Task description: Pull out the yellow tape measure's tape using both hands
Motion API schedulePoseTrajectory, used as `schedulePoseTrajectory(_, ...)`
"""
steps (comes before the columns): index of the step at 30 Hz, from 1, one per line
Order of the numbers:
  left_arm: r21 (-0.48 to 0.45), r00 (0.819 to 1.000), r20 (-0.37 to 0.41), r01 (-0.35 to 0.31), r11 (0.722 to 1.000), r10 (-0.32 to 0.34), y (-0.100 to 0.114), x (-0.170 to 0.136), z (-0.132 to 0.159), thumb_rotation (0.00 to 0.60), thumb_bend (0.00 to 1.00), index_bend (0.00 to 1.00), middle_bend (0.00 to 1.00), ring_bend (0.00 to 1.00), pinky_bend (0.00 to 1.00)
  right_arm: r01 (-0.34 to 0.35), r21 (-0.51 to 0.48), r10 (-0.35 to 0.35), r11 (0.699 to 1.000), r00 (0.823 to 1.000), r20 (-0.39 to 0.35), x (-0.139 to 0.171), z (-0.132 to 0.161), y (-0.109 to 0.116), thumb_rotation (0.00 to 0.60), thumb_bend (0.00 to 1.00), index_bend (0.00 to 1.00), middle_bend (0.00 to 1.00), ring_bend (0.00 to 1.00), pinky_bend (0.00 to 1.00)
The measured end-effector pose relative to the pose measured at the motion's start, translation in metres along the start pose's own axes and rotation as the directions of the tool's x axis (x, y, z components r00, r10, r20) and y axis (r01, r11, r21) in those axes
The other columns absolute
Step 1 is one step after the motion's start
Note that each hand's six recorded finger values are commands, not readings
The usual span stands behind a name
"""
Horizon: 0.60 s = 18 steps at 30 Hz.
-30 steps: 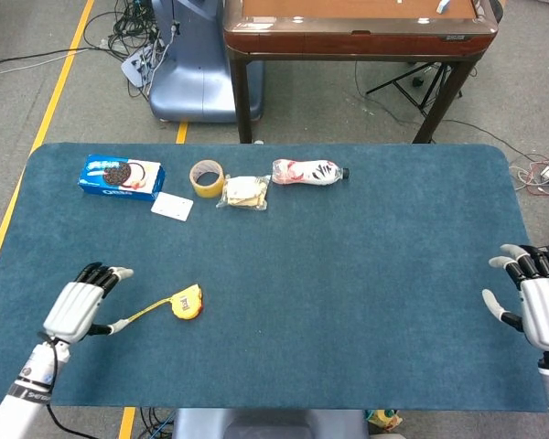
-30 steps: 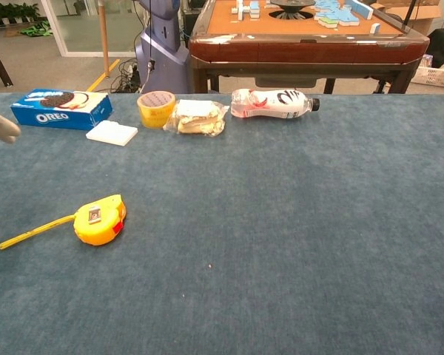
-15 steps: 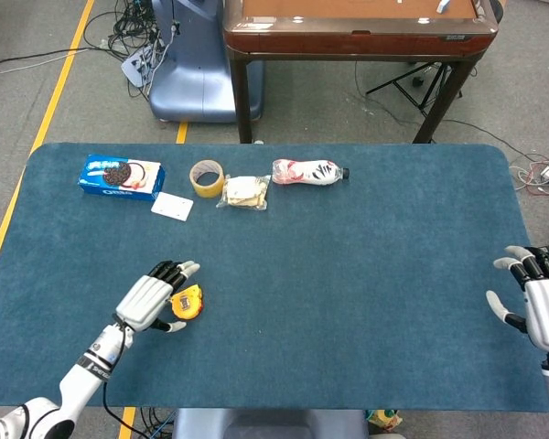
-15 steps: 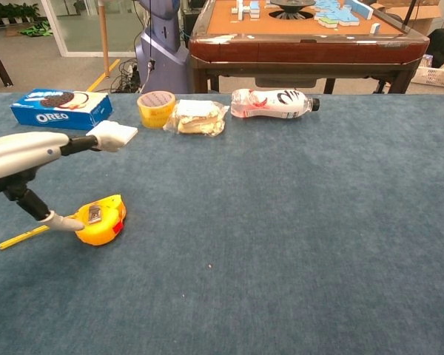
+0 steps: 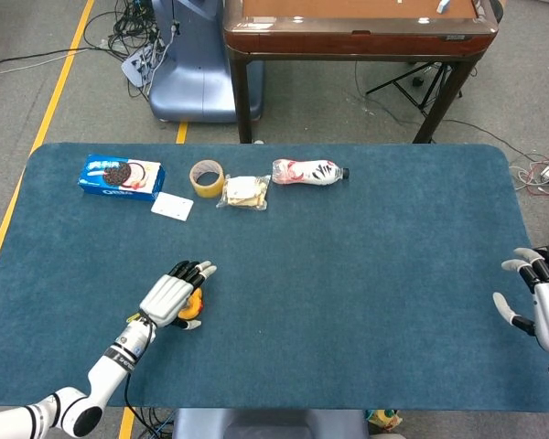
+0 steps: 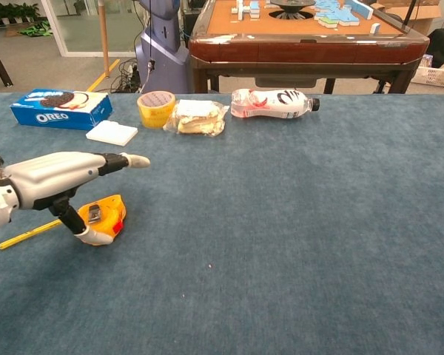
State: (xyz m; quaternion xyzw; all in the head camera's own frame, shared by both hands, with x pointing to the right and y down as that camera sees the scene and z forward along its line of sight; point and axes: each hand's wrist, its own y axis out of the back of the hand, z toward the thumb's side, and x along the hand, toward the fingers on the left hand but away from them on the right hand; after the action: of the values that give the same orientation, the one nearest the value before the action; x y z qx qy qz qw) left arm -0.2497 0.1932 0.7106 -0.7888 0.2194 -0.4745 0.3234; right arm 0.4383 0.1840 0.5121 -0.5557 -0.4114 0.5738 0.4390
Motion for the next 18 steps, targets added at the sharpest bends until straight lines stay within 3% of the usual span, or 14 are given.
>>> schedulePoseTrajectory(18,0.057,0.991,-0.136,-0.006,0.998,0.014,0.009,0.014,-0.041,0.6,0.11,0.01,0.05,0.05,0.04,0.005,-0.015,-0.005,1.0,1.0,0.01,0.005,-0.006,-0.001,0.6,0.34,0.38,0.28,0.21,0.22)
